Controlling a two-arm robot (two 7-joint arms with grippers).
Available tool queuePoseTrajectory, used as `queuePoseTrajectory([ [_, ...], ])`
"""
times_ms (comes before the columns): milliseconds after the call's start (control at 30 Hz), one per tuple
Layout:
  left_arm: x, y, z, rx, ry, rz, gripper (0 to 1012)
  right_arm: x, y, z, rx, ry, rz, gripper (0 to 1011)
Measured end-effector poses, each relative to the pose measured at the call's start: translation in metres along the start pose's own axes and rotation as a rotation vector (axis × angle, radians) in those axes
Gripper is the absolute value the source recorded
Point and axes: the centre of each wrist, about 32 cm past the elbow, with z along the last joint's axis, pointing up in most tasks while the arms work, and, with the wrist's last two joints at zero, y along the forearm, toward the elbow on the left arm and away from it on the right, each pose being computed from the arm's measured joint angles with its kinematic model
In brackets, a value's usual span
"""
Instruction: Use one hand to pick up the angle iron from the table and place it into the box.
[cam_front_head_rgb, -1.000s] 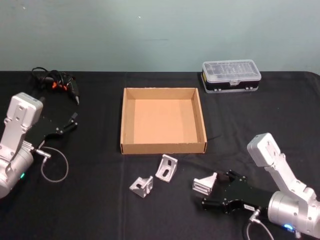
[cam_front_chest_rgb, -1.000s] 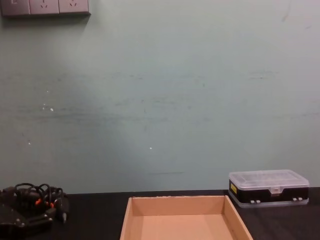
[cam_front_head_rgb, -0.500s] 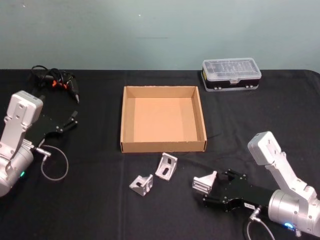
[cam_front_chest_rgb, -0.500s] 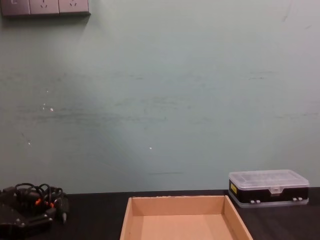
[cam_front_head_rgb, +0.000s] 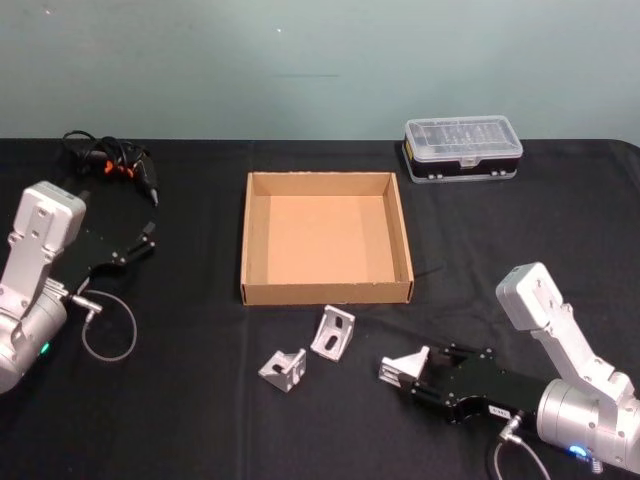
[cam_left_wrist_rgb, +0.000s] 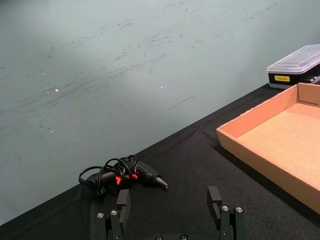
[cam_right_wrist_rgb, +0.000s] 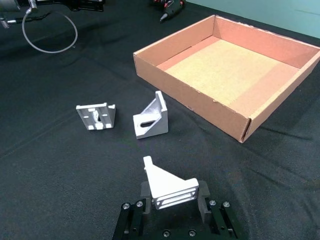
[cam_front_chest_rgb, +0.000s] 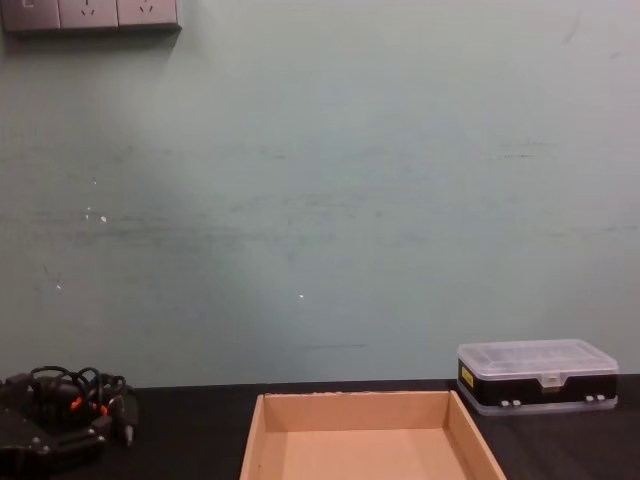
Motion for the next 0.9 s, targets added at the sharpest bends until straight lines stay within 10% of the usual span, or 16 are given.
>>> queuePoseTrajectory([
  [500, 0.0000, 0.0000, 0.0000, 0.000, 0.000, 0.000, 1011, -0.001, -0.007, 0.007, 0.065, -0.019, -0.011, 551],
  [900, 0.0000, 0.0000, 0.0000, 0.000, 0.000, 0.000, 1011, 0.013, -0.011, 0.058, 0.157, -0.057, -0.046, 551],
])
